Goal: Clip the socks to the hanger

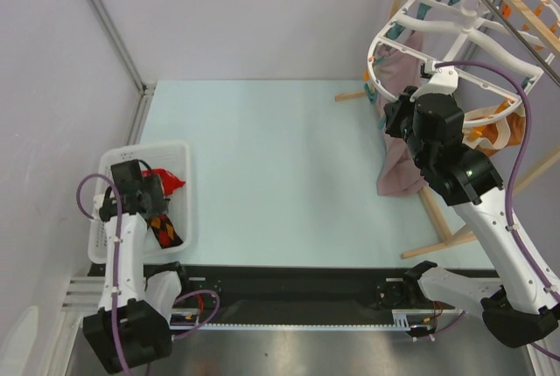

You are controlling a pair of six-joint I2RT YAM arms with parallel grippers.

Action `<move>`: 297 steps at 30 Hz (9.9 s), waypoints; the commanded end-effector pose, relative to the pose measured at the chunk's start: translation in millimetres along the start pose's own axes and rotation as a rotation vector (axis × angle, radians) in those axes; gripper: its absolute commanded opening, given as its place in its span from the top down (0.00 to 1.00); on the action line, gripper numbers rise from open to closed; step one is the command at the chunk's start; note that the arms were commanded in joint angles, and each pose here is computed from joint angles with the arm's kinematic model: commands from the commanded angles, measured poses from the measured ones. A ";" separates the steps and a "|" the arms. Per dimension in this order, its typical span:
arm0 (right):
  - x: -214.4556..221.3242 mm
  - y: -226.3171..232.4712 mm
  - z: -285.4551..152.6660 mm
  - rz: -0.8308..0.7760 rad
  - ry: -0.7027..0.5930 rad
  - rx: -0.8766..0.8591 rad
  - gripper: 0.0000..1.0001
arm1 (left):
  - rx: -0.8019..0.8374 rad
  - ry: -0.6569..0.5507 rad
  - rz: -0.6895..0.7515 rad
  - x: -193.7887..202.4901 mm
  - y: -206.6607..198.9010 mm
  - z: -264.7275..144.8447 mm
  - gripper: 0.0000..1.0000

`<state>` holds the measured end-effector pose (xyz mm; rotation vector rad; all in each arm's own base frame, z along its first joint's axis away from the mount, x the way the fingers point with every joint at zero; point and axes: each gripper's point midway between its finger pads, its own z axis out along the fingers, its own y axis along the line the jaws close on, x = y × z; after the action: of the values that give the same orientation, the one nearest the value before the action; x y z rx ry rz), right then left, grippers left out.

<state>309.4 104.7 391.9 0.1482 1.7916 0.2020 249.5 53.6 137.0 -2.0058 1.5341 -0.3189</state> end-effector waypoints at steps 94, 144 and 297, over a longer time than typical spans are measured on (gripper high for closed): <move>18.9 64.6 -36.1 0.067 0.142 -0.385 1.00 | 1.967 0.496 2.021 321.7 -48.7 -304.6 1.00; 22.2 73.9 -34.4 0.271 0.227 -0.367 1.00 | 1.978 -0.384 2.002 405.1 -59.8 -320.5 1.00; 1.2 39.1 -118.5 0.037 0.073 -0.506 0.24 | 2.103 0.513 1.407 353.1 -5.4 -312.7 0.18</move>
<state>192.9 123.3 417.3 -0.1297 1.7931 0.6254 203.3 -388.6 320.3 0.8193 1.2048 -1.0732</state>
